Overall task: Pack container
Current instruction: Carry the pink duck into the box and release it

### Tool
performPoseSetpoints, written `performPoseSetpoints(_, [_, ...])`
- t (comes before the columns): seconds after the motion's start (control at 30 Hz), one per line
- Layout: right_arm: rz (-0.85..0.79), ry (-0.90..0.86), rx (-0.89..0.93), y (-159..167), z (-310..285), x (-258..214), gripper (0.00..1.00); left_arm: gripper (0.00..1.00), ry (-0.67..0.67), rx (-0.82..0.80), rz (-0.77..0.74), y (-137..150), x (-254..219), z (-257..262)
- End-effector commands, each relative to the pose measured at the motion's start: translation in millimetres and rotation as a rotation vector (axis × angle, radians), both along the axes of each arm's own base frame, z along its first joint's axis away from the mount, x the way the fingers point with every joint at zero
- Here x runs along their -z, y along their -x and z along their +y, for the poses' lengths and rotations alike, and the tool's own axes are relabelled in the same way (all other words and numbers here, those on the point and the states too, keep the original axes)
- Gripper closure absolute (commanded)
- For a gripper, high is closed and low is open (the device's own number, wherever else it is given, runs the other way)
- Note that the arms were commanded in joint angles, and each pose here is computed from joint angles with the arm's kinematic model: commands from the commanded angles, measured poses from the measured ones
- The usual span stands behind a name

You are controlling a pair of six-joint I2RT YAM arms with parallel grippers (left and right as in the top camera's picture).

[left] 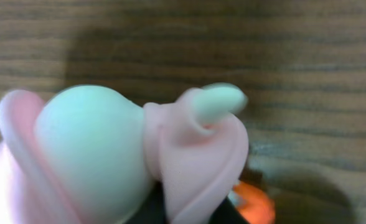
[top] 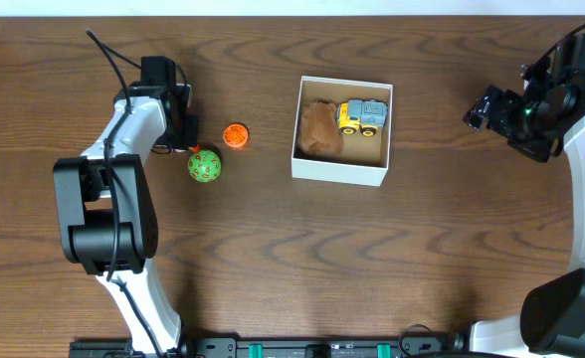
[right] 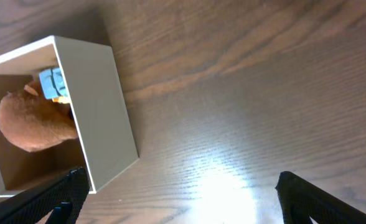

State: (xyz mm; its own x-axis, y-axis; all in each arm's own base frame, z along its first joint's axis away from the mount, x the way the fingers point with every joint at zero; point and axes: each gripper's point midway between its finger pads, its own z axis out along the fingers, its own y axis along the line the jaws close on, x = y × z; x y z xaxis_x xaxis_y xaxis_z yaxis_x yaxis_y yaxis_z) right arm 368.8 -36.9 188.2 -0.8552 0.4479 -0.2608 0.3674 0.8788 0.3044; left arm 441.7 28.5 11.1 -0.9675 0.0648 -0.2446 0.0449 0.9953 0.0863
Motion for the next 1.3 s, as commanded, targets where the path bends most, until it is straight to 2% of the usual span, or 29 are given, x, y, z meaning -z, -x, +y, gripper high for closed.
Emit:
performPoseSetpoints(0.0, [-0.003,-0.008,0.003,4,0,-4,0.01,0.92,-0.013,0.015,-0.007,-5,0,1])
performPoseSetpoints(0.13, [0.008,-0.006,0.005,6,0,-3,0.01,0.94,-0.053,-0.001,-0.084,-14,-33,8])
performPoseSetpoints(0.27, [0.008,-0.006,0.005,6,0,-3,0.01,0.94,-0.068,-0.002,-0.196,-18,-92,7])
performPoseSetpoints(0.4, [0.008,-0.006,0.005,6,0,-3,0.01,0.94,-0.065,0.039,-0.301,-8,-157,-13])
performPoseSetpoints(0.5, [0.007,-0.006,0.005,6,0,-3,0.01,0.94,-0.043,0.107,-0.388,10,-204,-49])
performPoseSetpoints(0.6, [0.01,-0.001,0.015,6,-2,-3,0.01,0.94,0.0,0.142,-0.412,27,-222,-84])
performPoseSetpoints(0.9, [0.013,-0.018,0.151,8,-27,-3,0.01,0.94,0.122,0.355,-0.386,65,-212,-220])
performPoseSetpoints(1.1, [0.023,-0.019,0.178,12,-37,-2,0.01,0.94,0.171,0.466,-0.412,65,-193,-288])
performPoseSetpoints(1.27, [0.023,-0.019,0.178,12,-37,-2,0.01,0.94,0.17,0.505,-0.383,59,-157,-319])
